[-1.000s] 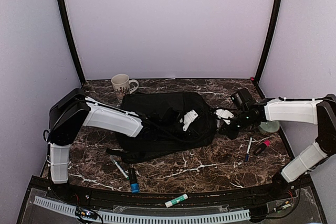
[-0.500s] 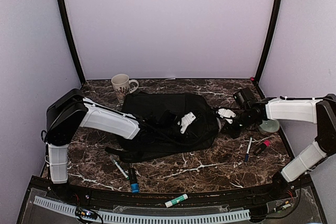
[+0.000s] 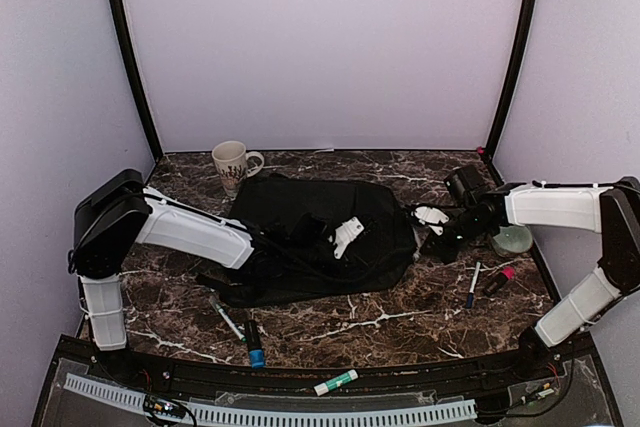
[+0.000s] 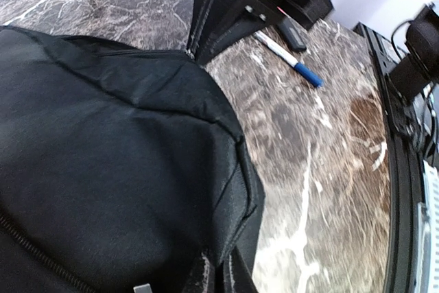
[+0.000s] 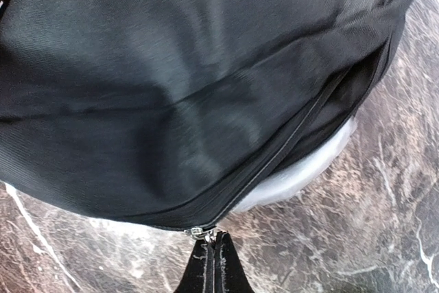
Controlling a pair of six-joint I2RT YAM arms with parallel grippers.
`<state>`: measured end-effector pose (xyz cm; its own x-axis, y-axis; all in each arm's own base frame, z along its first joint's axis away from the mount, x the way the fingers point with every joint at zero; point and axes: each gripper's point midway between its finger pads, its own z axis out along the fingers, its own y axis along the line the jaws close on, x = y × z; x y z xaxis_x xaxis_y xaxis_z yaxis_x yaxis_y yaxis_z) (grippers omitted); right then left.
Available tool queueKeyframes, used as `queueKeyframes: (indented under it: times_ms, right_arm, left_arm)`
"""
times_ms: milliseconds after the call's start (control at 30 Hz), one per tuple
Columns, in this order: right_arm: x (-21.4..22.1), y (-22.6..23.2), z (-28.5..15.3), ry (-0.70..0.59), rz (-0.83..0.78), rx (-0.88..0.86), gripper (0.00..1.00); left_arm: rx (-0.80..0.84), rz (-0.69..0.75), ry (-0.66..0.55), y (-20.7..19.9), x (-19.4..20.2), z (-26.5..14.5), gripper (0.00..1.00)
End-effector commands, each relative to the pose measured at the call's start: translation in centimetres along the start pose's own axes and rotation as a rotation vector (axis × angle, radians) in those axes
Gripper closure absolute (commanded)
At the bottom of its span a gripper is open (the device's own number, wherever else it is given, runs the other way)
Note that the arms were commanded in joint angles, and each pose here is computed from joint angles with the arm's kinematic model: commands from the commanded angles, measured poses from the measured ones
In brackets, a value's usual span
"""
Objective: Pack the student bag
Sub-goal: Zip the student bag at the center of the board.
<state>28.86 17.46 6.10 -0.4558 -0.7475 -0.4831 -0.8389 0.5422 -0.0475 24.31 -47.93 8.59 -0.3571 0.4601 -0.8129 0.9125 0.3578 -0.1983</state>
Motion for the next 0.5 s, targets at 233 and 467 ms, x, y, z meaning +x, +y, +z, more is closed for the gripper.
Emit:
queueKeyframes:
  times_ms: [233, 467]
  right_arm:
    - [-0.2, 0.0, 0.4, 0.038, 0.027, 0.01, 1.0]
    - [-1.6, 2.3, 0.2, -0.004, 0.008, -0.02, 1.0]
  left_arm:
    - [-0.178, 0.069, 0.205, 2.3, 5.6, -6.1, 0.8]
    - [0.019, 0.15, -0.021, -4.4, -2.1, -4.4, 0.39]
